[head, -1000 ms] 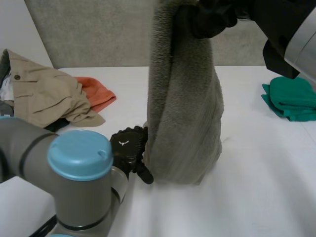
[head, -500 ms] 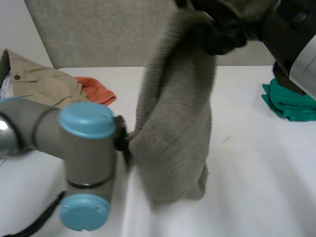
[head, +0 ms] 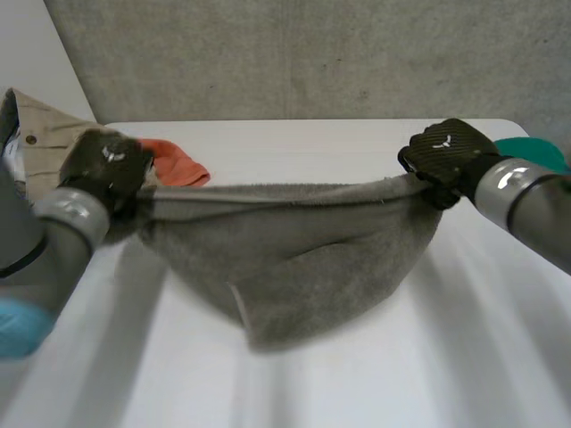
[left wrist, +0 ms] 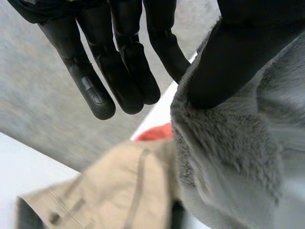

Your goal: Fold the laundry.

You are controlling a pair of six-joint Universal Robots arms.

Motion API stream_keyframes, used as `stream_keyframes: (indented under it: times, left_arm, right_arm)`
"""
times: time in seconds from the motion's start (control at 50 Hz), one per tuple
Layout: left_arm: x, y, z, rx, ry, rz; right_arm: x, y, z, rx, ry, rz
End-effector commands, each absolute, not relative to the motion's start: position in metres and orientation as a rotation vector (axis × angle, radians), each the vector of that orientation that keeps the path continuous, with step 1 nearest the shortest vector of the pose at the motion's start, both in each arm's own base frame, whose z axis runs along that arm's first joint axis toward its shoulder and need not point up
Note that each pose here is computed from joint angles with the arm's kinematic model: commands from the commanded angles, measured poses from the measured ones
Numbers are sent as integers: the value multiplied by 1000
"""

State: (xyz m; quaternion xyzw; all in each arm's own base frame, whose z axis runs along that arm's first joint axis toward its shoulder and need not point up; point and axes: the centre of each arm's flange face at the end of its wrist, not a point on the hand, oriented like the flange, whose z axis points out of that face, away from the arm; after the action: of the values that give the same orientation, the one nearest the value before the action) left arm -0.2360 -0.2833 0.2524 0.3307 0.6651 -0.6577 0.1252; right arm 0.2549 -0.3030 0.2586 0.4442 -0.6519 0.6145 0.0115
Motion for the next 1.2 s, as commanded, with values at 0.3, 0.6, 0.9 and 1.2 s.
stream_keyframes:
  times: [0.3, 0.6, 0.9, 1.2]
  left_arm:
    - [-273, -342, 407, 512, 1095, -2561]
    - [-263, -307, 193, 892, 1818, -2114]
    - [-268, -264, 133, 1052, 1972, -1958]
    - [-257, -258, 133, 1042, 1992, -1928]
  right_arm:
    - [277, -376, 388, 721, -1081, 2639]
    - [255, -337, 202, 1122, -1867, 2149]
    - [242, -304, 146, 1303, -2246, 1778]
    - [214, -331, 216, 1302, -2397, 1656]
